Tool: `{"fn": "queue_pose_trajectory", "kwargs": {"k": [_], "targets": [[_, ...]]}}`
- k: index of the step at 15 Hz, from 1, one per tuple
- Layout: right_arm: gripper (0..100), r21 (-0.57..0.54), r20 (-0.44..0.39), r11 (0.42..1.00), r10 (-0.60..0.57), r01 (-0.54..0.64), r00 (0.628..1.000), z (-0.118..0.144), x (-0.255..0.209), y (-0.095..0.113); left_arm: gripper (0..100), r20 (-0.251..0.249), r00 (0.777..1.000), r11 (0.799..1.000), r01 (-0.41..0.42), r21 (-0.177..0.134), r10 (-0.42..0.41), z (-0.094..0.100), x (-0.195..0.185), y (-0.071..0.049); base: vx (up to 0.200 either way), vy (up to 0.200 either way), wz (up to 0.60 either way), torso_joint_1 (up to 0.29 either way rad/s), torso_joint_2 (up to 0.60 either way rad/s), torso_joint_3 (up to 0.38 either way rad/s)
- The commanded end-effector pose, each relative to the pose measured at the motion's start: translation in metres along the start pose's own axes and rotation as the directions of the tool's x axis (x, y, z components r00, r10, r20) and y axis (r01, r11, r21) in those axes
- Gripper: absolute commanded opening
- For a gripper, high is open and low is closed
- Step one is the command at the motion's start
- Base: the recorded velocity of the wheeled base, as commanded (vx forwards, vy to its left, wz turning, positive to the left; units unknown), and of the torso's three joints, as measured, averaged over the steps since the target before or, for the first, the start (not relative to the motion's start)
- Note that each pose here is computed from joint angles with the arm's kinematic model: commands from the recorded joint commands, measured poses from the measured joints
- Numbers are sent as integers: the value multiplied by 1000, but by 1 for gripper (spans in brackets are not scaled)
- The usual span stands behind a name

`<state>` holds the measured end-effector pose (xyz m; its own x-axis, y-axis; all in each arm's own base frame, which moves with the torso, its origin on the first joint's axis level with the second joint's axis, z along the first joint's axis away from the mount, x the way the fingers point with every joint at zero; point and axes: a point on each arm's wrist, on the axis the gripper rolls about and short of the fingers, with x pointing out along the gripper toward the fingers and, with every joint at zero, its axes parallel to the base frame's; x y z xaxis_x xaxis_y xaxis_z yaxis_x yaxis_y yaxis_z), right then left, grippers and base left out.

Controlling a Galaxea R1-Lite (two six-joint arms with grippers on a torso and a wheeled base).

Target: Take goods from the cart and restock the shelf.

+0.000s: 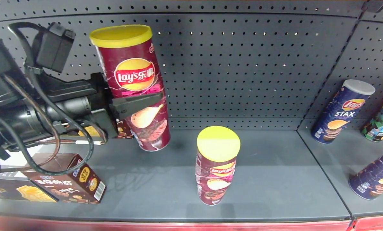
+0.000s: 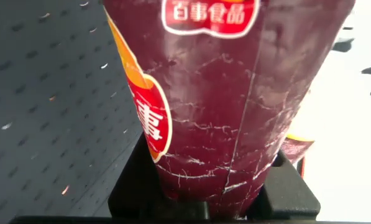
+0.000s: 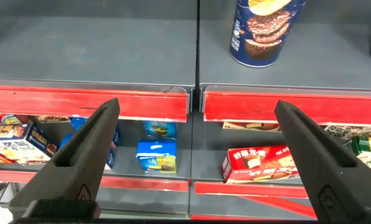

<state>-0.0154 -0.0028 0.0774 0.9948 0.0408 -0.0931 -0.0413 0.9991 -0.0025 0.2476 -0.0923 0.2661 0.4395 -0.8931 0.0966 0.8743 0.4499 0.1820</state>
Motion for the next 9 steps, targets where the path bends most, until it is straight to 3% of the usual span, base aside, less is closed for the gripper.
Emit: {"fn": "queue_pose_trajectory", "kwargs": {"k": [1, 4, 7, 9], "targets": [[100, 0, -6, 1000, 0, 0, 1000, 0, 1, 0, 0, -16, 1000, 999, 23, -24, -23, -11, 15, 8, 0, 0, 0, 0, 0, 0], [100, -2, -6, 1000, 0, 0, 1000, 0, 1, 0, 0, -9, 1000, 1000, 13, -21, -13, -13, 34, 18, 0, 0, 0, 0, 0, 0], [100, 0, -6, 1000, 0, 0, 1000, 0, 1, 0, 0, -38, 999, 1000, -14, 10, 14, -35, 46, 43, 0, 0, 0, 0, 0, 0], [100, 0, -6, 1000, 0, 0, 1000, 0, 1, 0, 0, -30, 999, 1000, 16, 2, -16, -39, 68, 47, 0, 0, 0, 0, 0, 0]]}}
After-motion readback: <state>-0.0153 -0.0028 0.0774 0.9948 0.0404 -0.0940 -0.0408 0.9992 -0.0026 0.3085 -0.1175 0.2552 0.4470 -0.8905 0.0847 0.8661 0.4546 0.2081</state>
